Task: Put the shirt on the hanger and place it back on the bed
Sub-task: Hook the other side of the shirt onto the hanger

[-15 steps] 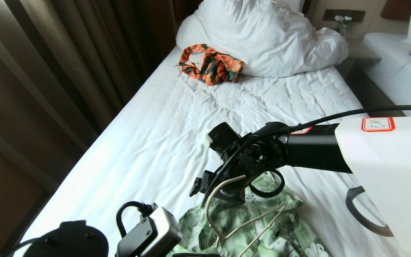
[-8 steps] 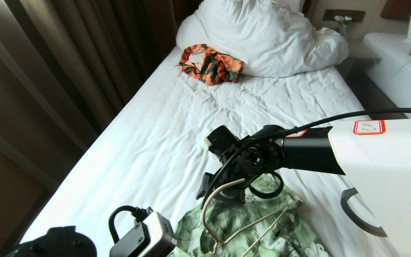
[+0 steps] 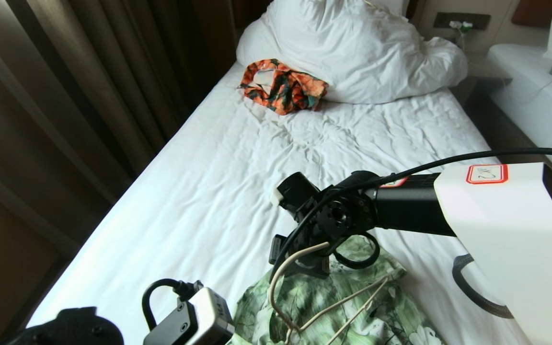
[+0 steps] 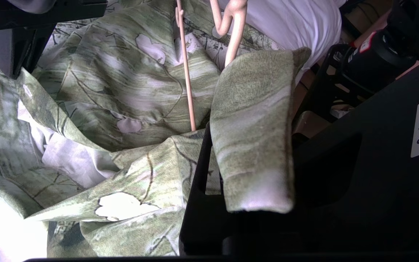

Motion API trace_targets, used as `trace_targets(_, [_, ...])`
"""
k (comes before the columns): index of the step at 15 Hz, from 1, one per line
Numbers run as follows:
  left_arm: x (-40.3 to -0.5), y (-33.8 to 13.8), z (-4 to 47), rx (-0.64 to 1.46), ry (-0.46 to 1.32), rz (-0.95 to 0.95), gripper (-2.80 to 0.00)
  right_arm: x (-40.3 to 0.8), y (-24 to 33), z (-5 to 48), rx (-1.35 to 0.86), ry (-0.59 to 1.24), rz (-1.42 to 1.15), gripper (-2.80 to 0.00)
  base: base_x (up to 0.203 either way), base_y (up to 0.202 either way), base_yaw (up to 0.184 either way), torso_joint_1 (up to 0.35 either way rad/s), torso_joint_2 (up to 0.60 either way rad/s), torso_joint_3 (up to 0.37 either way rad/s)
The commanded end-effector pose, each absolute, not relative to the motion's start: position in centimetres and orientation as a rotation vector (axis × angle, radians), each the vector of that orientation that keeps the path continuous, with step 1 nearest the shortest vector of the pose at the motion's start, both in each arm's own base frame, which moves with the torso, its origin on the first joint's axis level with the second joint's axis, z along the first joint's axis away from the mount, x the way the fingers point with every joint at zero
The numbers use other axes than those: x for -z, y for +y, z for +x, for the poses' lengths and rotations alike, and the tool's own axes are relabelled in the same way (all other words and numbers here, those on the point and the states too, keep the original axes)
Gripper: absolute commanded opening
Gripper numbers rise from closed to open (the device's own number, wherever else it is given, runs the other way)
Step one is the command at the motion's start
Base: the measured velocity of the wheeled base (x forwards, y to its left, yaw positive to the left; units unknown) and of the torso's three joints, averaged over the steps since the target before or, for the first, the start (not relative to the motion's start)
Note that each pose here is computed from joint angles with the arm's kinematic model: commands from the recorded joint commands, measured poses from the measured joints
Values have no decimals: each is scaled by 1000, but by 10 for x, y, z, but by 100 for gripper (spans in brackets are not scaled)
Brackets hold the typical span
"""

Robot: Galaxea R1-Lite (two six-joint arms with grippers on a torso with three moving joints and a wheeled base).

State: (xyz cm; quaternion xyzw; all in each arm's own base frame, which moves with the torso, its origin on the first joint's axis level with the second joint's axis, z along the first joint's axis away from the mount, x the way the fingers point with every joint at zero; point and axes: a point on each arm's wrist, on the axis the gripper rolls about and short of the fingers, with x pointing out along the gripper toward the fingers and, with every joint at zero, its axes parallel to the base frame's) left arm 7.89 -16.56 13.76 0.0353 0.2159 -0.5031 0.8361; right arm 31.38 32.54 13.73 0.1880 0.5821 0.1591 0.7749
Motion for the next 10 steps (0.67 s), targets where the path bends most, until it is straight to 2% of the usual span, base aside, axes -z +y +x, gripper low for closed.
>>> trace_targets(1, [-139,-165,79,1066,451,69,-280,-138,325,314,-341,1262,410,-280,0,0,0,0,0,0])
trace_targets(10, [-139,-163,76,1073,446,70,-280,-138,323,312,-317,1267,391,-280,0,0,0,0,0,0])
